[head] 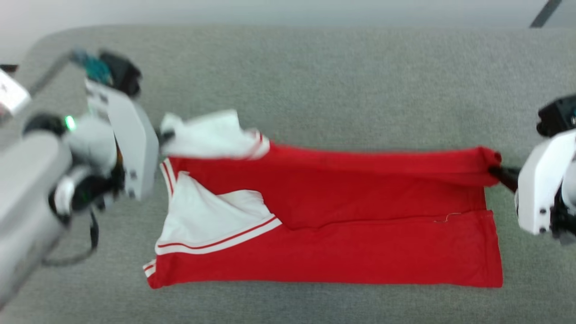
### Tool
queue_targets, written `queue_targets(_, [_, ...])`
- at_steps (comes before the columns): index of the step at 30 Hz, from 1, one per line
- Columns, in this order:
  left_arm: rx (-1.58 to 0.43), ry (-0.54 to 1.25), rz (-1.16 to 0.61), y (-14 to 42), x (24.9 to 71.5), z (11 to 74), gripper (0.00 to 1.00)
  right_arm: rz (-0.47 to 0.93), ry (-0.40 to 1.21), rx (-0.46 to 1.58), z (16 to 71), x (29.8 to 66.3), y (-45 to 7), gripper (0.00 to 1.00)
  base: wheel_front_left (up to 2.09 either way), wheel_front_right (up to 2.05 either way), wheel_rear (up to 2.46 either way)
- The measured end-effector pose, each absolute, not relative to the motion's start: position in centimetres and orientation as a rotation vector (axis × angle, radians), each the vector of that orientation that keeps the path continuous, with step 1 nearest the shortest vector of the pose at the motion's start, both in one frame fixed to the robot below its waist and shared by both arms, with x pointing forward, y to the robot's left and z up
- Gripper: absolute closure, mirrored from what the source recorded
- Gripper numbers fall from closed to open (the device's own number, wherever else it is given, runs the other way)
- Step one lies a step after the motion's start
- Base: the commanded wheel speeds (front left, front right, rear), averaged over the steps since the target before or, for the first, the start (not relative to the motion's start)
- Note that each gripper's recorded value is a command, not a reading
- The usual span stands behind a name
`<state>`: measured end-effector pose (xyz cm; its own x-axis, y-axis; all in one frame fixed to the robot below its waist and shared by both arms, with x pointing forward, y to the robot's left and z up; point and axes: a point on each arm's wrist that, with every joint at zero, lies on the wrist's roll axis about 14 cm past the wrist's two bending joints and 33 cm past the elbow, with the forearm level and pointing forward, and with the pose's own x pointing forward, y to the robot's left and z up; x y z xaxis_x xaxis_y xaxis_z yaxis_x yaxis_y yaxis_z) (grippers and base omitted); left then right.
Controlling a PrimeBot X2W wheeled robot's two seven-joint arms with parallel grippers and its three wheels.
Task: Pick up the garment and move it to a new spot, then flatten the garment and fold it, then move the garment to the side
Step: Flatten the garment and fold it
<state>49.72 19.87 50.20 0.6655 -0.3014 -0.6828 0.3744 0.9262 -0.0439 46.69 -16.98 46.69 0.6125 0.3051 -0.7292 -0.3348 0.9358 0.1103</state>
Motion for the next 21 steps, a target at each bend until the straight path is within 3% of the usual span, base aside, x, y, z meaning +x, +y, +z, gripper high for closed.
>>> queue_targets(8, [0.053,0.86,-0.382,19.3,42.9,48.8,1.0,0.404,0.879,-0.018,46.0,43.7,-16.2,1.0,0.0,0.0,0.0])
queue_targets(14, [0.023,0.966,-0.377,18.9,40.3,46.5,1.0,0.411,0.908,-0.004,45.2,42.8,-15.7,1.0,0.0,0.0,0.0])
queue_targets(15, [0.022,0.97,-0.382,18.7,40.2,46.4,0.98,0.413,0.911,-0.003,45.1,42.7,-15.6,0.9,0.0,0.0,0.0])
queue_targets(17, [0.015,0.959,-0.387,18.4,40.3,46.5,0.56,0.418,0.903,-0.001,45.2,42.7,-15.4,0.0,0.0,0.0,0.0])
queue_targets(19, [0.011,0.959,-0.394,18.3,40.3,46.5,0.24,0.418,0.901,-0.003,45.2,42.7,-15.4,0.0,0.0,0.0,0.0])
queue_targets(20, [0.01,0.955,-0.397,18.3,40.4,46.6,0.04,0.419,0.901,-0.002,45.2,42.7,-15.4,0.0,0.0,0.0,0.0])
queue_targets(21, [0.006,0.949,-0.396,18.2,40.5,46.7,0.0,0.42,0.901,0.001,45.3,42.7,-15.4,0.0,0.0,0.0,0.0])
